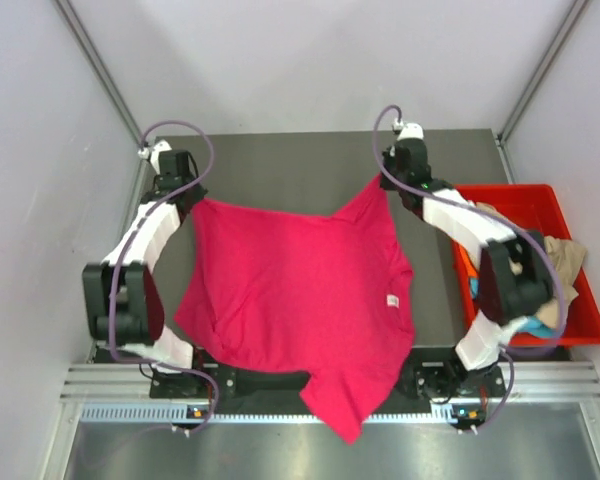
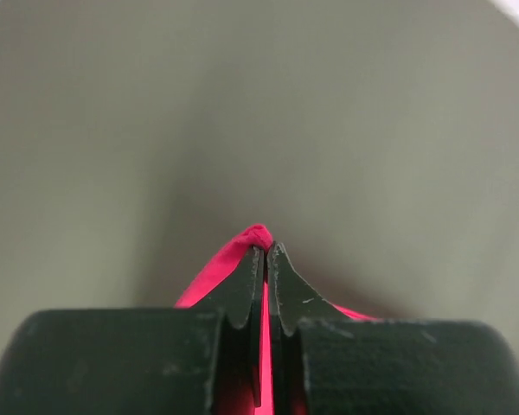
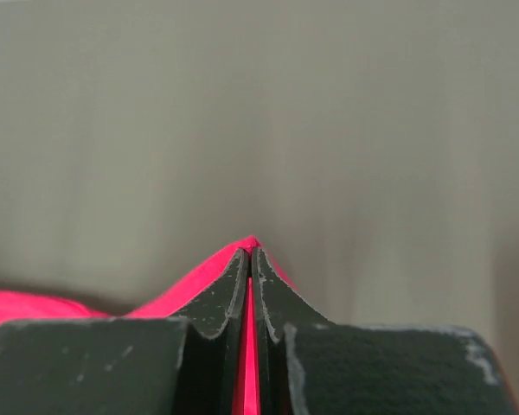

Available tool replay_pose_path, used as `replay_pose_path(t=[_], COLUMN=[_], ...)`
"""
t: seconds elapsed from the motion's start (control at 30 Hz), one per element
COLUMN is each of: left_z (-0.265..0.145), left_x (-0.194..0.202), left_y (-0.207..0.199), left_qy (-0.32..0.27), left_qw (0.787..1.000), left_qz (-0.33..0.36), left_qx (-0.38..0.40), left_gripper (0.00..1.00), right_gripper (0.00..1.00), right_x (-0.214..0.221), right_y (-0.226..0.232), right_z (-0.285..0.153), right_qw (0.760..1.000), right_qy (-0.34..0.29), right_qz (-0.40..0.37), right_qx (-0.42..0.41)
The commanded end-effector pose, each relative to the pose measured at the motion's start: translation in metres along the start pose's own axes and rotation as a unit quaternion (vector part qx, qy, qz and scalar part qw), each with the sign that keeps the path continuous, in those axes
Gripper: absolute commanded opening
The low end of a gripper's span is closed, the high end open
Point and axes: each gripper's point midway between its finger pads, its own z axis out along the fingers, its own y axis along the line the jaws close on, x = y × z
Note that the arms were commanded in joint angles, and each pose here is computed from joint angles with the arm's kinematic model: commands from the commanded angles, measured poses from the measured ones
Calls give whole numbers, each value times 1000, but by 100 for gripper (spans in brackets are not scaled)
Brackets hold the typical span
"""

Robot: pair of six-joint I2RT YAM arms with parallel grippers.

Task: Fold and stack the t-shirts
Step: Flatten the tshirt out

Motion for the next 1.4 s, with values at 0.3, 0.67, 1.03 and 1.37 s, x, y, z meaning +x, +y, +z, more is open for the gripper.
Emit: replay_pose_path(t=[0.3, 0.67, 1.03, 1.37], left_z=[165, 244, 259, 246], left_x=[-70, -75, -83, -104], left_y=[-12, -16, -12, -15], left_qy=[-35, -46, -70, -75], left_qw=[998, 997, 996, 995], left_qz=[-40, -45, -48, -50], left_qx=[20, 38, 30, 30], left_gripper=[0, 0, 0, 42], right_gripper=[0, 0, 1, 34], right_x=[-91, -104, -104, -97], right_y=[35, 26, 17, 20], right_z=[171, 233, 252, 251], right_qw=[993, 973, 963, 967], right_qy=[-77, -158, -186, -160], right_qz=[68, 152, 179, 180], right_qx=[-53, -68, -73, -76])
